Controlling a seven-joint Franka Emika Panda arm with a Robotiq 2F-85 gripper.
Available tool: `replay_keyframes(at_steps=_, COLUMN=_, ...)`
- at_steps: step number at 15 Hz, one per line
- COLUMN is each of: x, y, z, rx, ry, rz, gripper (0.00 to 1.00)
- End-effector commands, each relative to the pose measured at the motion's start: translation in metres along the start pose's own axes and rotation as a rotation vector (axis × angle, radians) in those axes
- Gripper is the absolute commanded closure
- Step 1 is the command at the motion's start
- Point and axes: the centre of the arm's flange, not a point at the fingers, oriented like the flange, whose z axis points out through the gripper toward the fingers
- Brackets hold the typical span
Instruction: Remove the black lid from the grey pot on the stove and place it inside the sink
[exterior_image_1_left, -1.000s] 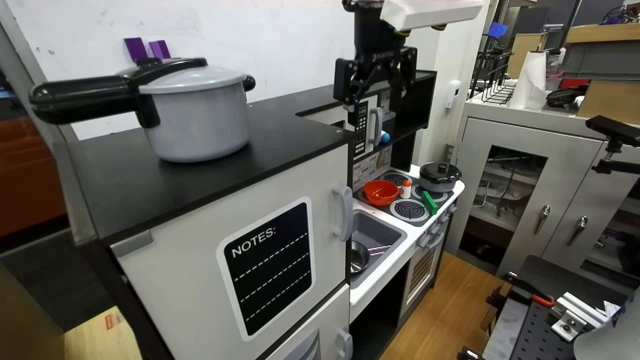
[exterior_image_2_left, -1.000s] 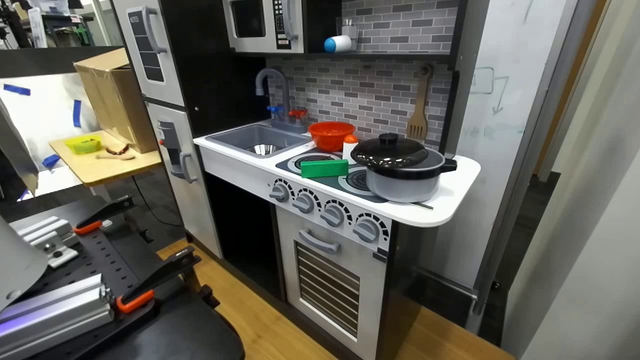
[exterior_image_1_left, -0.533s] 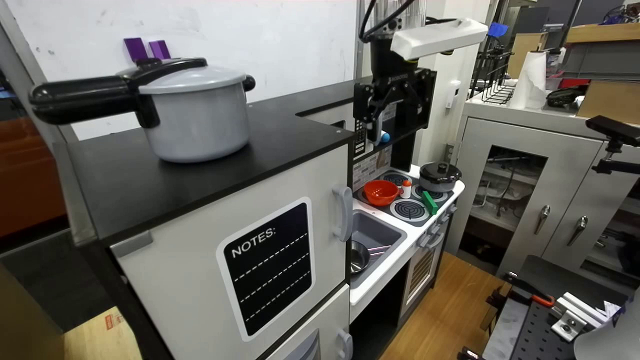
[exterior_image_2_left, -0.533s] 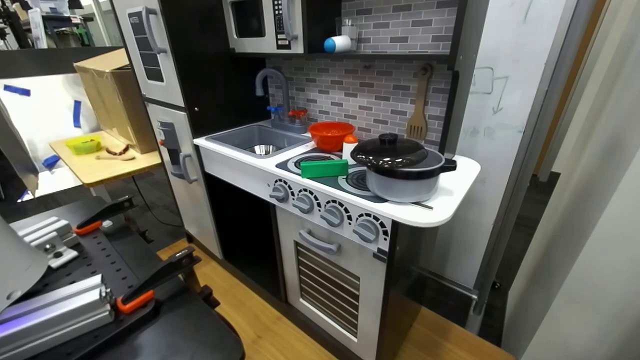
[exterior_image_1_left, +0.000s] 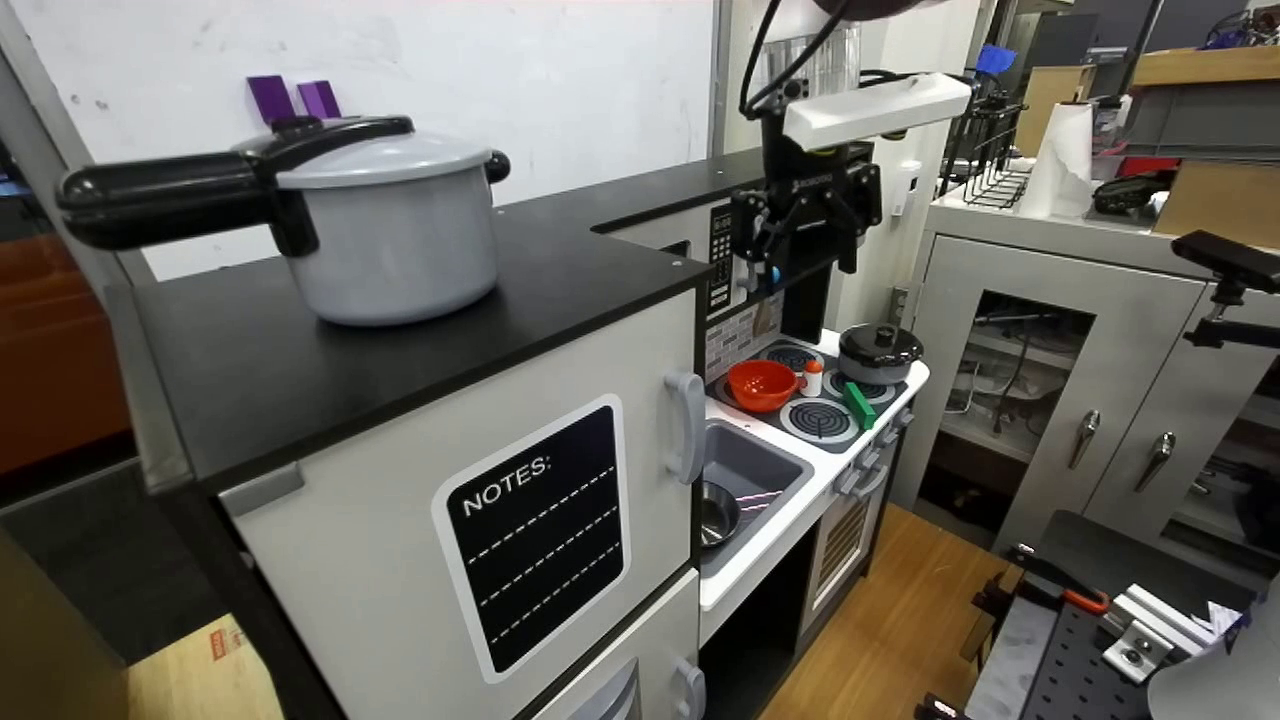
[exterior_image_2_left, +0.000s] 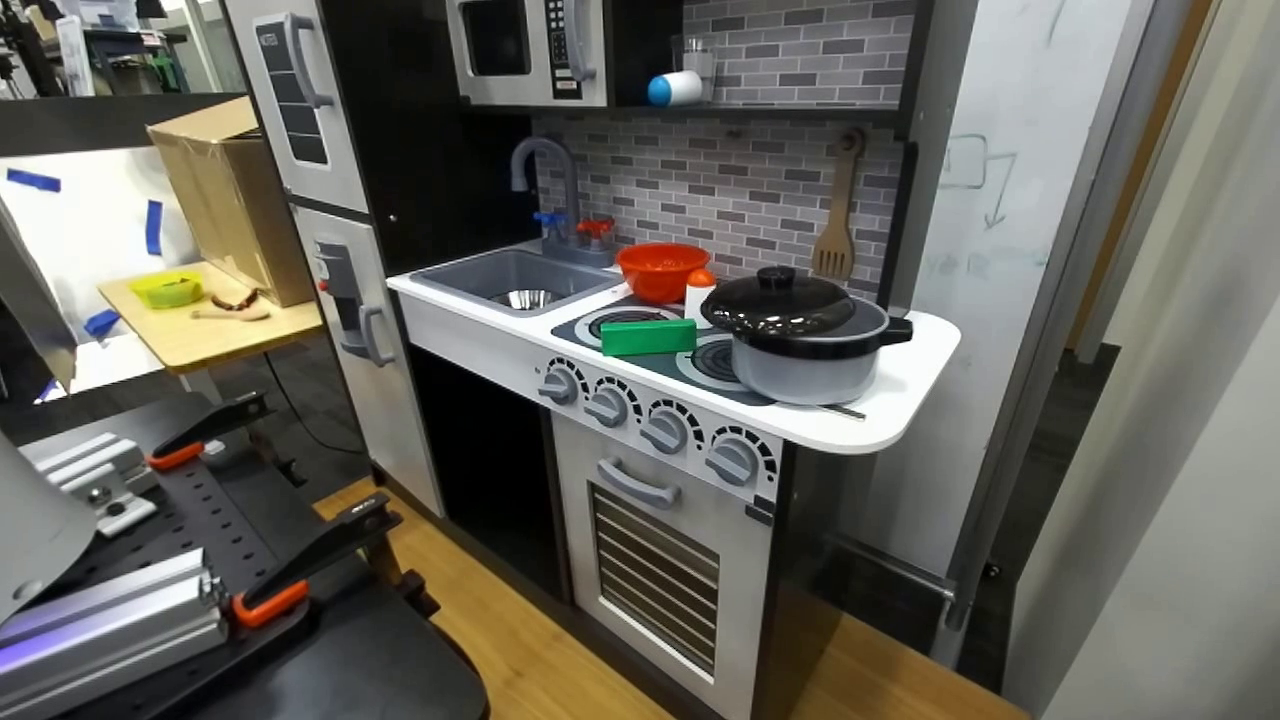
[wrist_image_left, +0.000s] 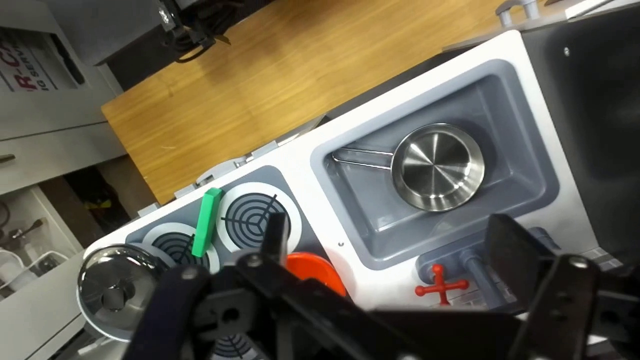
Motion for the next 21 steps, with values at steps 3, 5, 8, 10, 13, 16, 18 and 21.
replay_keyframes(at_steps=3, x=-0.003, y=0.000, z=0.007, rx=-0.010, ry=-0.014, rz=0.047, gripper=0.00)
replay_keyframes(at_steps=5, x=-0.006, y=-0.005, z=0.007, rx=-0.013, ry=-0.012, rz=0.062, gripper=0.00)
replay_keyframes(at_steps=8, x=-0.006, y=-0.005, z=0.007, rx=-0.013, ry=-0.012, rz=0.067, gripper=0.00)
replay_keyframes(at_steps=10, x=-0.006, y=-0.005, z=0.007, rx=-0.013, ry=-0.012, rz=0.067, gripper=0.00)
replay_keyframes(at_steps=13, x=0.000, y=-0.005, z=0.007, rx=-0.003, ry=-0.014, rz=0.080, gripper=0.00)
replay_keyframes(at_steps=16, x=0.033, y=0.017, z=0.010, rx=0.005, ry=-0.039, rz=0.147, gripper=0.00)
replay_keyframes(at_steps=18, x=0.058, y=0.051, z=0.019, rx=-0.009, ry=-0.058, rz=0.222, gripper=0.00)
replay_keyframes(at_steps=21, x=0.093, y=0.109, z=0.029, rx=-0.026, ry=-0.076, rz=0.332, gripper=0.00)
